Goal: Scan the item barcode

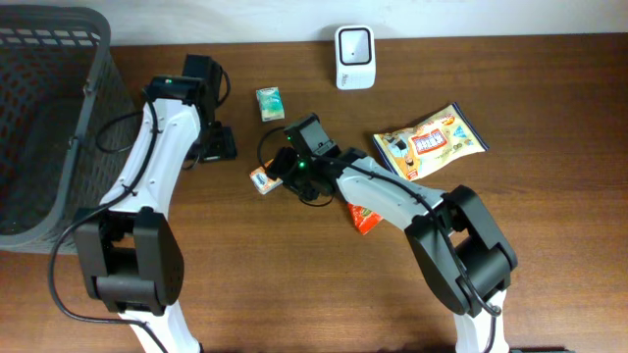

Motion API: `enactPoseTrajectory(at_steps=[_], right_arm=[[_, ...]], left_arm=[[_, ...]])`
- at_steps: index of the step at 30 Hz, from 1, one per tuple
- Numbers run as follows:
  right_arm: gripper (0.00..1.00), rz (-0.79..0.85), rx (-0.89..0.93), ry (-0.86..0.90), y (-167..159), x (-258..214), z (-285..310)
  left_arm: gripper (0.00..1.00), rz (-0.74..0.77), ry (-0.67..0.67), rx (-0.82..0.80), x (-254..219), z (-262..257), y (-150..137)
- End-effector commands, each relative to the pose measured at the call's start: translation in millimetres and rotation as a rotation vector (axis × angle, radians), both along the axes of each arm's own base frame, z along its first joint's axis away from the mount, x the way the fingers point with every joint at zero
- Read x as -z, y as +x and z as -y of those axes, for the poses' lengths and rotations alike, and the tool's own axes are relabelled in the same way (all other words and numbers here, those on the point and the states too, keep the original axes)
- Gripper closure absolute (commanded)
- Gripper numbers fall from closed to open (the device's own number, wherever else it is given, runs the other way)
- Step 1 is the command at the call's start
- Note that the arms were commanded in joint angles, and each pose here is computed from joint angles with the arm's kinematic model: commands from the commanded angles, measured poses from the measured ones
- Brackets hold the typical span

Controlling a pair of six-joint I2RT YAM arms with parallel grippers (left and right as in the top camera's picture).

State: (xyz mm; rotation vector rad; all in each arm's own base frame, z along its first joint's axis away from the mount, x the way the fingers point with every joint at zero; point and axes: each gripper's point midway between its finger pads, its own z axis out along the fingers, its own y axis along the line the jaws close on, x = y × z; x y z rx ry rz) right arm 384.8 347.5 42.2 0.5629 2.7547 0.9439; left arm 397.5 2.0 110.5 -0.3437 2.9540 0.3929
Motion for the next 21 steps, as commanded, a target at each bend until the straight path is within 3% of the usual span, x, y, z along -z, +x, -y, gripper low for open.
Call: enactPoseTrajectory(at_steps=[1, 14, 16, 21], right_arm=[[0.41, -0.04, 0.048, -0.02, -3, 17, -3], [0.59, -0.041, 0.084, -0.057, 2, 38, 1], [0.71, -0.033, 0.094, -0.069, 4, 40, 3], [0.72, -0.007, 0.117, -0.092, 9, 40, 8]], left_arm=[[0.01, -0.055, 0.021, -0.022, 15, -6, -14], [0.01, -0.073, 0.023, -0.022, 22, -7, -19], [0.01, -0.073, 0.024, -0.022, 22, -7, -19], [0.01, -0.073, 0.024, -0.022, 22, -7, -19]])
